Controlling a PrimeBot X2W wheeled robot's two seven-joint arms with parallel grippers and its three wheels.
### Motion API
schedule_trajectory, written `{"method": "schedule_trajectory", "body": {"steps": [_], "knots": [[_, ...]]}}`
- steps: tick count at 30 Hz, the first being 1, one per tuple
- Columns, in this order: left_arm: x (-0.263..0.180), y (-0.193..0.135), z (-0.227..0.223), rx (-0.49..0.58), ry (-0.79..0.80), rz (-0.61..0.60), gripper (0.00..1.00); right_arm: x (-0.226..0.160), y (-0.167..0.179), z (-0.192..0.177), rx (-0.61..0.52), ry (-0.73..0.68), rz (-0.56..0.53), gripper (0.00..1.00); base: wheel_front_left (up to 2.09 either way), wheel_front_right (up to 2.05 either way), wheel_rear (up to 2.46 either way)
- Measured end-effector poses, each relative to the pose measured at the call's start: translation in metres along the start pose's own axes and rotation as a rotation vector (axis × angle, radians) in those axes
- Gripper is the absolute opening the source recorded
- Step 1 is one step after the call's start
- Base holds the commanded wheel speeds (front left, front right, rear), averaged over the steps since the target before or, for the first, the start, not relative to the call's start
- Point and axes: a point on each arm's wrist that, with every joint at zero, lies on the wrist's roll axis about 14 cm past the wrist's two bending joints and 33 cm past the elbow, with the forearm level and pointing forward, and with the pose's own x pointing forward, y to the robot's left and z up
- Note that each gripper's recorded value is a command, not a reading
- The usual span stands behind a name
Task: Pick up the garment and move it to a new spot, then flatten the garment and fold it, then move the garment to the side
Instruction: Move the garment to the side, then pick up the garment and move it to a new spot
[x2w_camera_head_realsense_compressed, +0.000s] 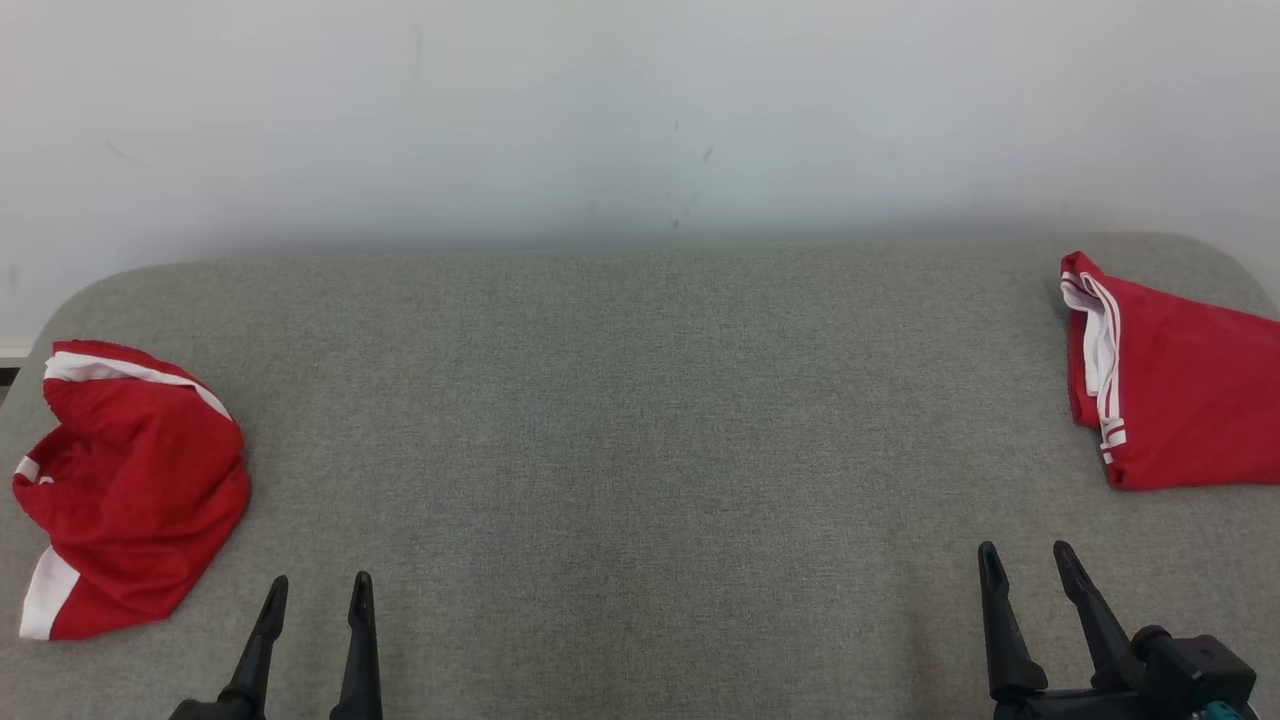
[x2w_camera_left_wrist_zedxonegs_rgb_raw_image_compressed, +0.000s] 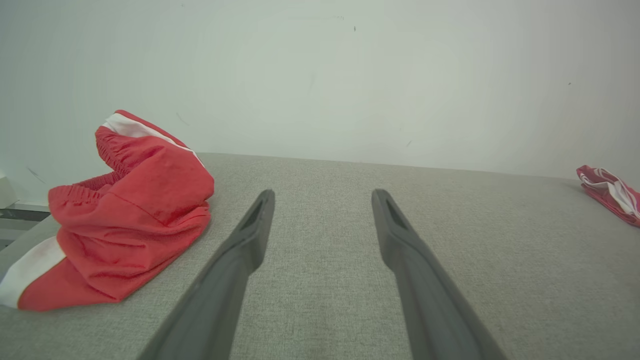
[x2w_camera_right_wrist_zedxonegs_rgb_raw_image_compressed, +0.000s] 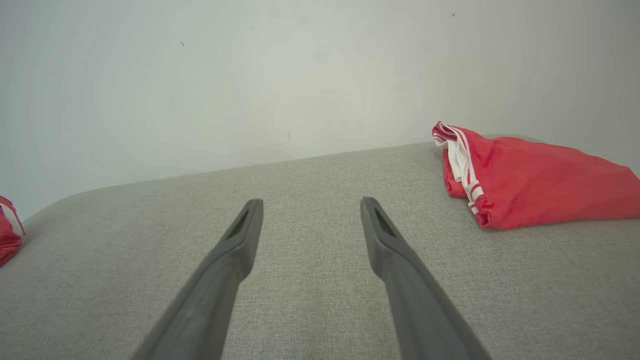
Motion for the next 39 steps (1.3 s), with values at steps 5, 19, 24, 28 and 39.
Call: {"method": "schedule_trajectory", "body": {"steps": [5,19,24,28,39], "knots": [[0.0,-0.001,0.0,0.001,0.002,-0.003,1.0,-0.002,0.0,0.0,-0.001,0.0,-0.004,1.0,0.0,0.0,0.0],[-0.004,0.005,-0.001,0.004,0.003,0.016,1.0,0.001,0.004,-0.002,0.0,0.006,0.009,1.0,0.0,0.0,0.0],[-0.01,0.015,0.003,0.008,-0.004,0.048,1.0,0.005,0.013,-0.007,0.005,0.018,0.035,1.0,0.0,0.0,0.0],[-0.019,0.029,0.004,0.016,-0.006,0.092,1.0,0.011,0.024,-0.011,0.012,0.028,0.069,1.0,0.0,0.0,0.0],[-0.06,0.084,0.016,0.043,-0.026,0.288,1.0,0.036,0.075,-0.027,0.023,0.068,0.219,1.0,0.0,0.0,0.0]]}}
